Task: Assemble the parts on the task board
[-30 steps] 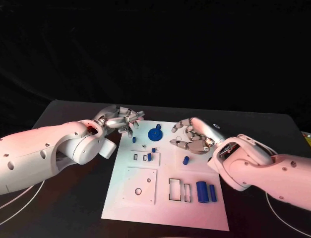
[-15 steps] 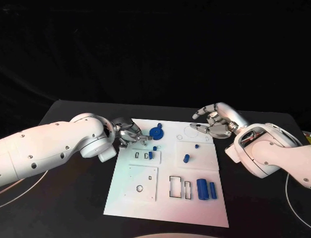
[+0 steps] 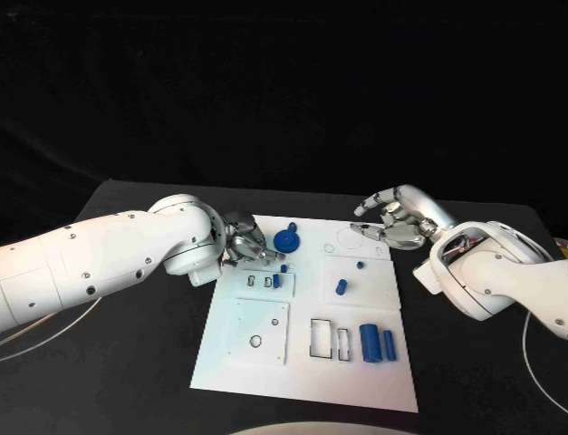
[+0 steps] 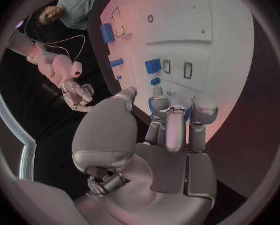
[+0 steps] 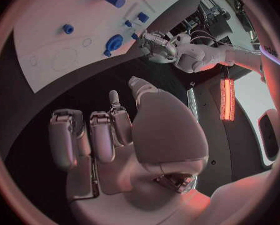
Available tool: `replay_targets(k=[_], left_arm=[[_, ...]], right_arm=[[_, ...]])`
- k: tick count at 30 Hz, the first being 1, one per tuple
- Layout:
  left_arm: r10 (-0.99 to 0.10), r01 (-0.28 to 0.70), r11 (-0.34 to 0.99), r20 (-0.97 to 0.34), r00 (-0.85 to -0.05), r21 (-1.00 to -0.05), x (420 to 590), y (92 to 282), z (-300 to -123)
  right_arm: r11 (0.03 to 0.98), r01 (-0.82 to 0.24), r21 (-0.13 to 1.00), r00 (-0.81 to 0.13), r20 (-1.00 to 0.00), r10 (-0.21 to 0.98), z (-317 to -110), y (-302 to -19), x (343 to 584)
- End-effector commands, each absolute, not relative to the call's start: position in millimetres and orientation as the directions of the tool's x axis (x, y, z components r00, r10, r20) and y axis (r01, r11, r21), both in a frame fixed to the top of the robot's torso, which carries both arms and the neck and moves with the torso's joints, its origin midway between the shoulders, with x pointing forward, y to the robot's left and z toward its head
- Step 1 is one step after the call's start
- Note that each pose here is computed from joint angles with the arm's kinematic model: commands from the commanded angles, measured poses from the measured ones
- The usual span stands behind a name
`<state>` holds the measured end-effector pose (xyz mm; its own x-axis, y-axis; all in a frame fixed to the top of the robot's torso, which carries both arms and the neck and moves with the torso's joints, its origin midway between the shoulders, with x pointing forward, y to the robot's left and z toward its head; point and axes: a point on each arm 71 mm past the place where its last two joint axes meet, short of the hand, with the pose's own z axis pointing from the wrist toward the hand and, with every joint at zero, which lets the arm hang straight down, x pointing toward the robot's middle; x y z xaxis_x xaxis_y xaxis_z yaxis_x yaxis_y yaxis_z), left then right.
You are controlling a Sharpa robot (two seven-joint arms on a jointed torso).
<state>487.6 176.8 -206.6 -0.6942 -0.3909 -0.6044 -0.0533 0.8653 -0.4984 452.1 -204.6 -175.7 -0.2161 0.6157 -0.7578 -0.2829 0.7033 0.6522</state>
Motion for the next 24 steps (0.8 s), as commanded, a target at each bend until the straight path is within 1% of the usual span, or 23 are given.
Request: replay_targets(k=[1, 14, 24], left_arm=[[-0.331, -0.034, 0.893, -0.603, -0.726, -0.449, 486.3, 173.1, -207.9], [-0.274, -0.021, 0.915, -0.582, -0.765, -0.403, 487.4, 166.2, -215.4], [-0.25, -0.005, 0.919, -0.573, -0.78, -0.394, 485.7, 160.8, -217.1]], right_arm=[[0.711, -0.278, 0.646, -0.235, -0.763, 0.602, -177, -204, 452], [0.718, -0.267, 0.643, -0.242, -0.766, 0.595, -180, -203, 454], [0.723, -0.26, 0.64, -0.249, -0.768, 0.59, -182, -203, 454]])
